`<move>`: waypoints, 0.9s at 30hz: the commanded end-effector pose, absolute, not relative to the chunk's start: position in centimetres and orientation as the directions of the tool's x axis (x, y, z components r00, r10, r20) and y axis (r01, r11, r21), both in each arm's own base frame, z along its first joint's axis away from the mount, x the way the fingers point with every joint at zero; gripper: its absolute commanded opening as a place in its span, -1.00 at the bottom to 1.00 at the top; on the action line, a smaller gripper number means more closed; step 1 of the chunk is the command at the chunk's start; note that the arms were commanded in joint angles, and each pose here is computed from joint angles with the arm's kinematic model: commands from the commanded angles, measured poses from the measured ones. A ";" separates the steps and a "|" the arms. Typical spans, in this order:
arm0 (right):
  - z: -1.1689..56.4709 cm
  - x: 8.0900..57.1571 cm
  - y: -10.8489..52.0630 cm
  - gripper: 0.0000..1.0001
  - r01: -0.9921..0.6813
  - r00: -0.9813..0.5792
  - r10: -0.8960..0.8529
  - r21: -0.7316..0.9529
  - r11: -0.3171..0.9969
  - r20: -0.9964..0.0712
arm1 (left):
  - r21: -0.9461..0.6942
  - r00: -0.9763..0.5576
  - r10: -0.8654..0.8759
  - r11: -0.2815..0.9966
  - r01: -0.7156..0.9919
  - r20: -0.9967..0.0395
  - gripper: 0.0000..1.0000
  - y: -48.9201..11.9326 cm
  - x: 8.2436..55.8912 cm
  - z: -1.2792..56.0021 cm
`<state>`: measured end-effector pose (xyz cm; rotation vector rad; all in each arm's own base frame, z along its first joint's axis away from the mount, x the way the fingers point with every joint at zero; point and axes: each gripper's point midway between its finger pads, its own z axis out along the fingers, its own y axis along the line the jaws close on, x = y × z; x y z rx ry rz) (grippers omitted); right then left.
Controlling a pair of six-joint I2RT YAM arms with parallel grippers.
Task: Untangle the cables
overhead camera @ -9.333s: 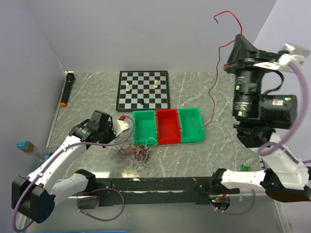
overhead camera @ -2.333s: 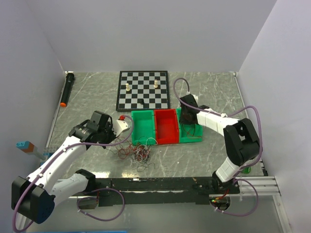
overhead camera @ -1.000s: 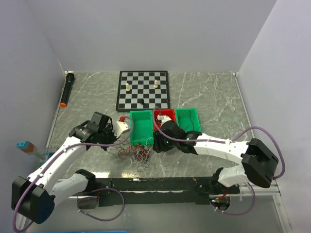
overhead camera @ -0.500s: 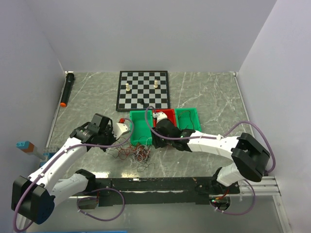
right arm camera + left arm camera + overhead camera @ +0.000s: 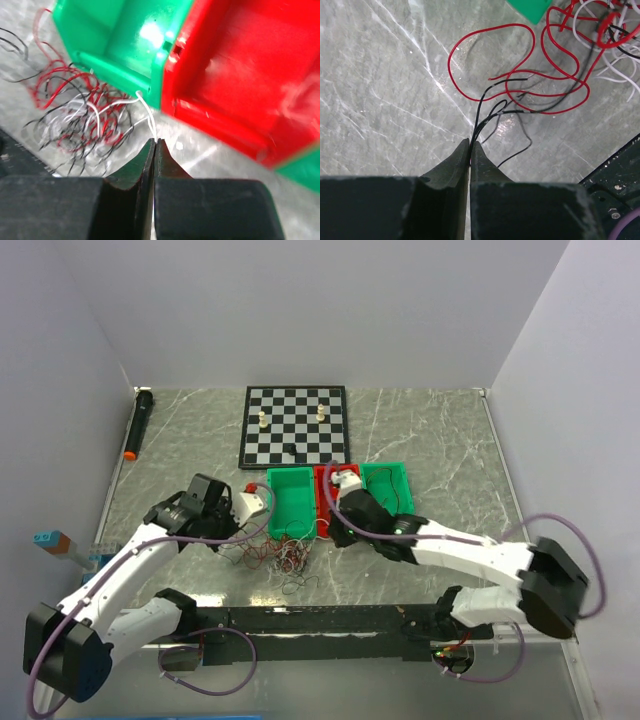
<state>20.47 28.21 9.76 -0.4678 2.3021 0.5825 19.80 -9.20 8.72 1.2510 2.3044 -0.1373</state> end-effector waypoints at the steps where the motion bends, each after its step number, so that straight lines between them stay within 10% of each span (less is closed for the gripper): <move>1: 12.0 18.9 24.7 -1.00 -0.380 -0.696 -0.050 0.309 0.872 -0.716 | 0.195 -0.410 0.741 0.578 0.792 -0.531 -0.88 -9.2 20.3 11.4; 27: 45.7 15.9 8.3 -1.00 -0.394 -0.036 0.485 0.458 0.797 -0.874 | 0.488 -0.375 0.880 0.473 0.733 -0.290 -0.99 -1.5 18.9 6.4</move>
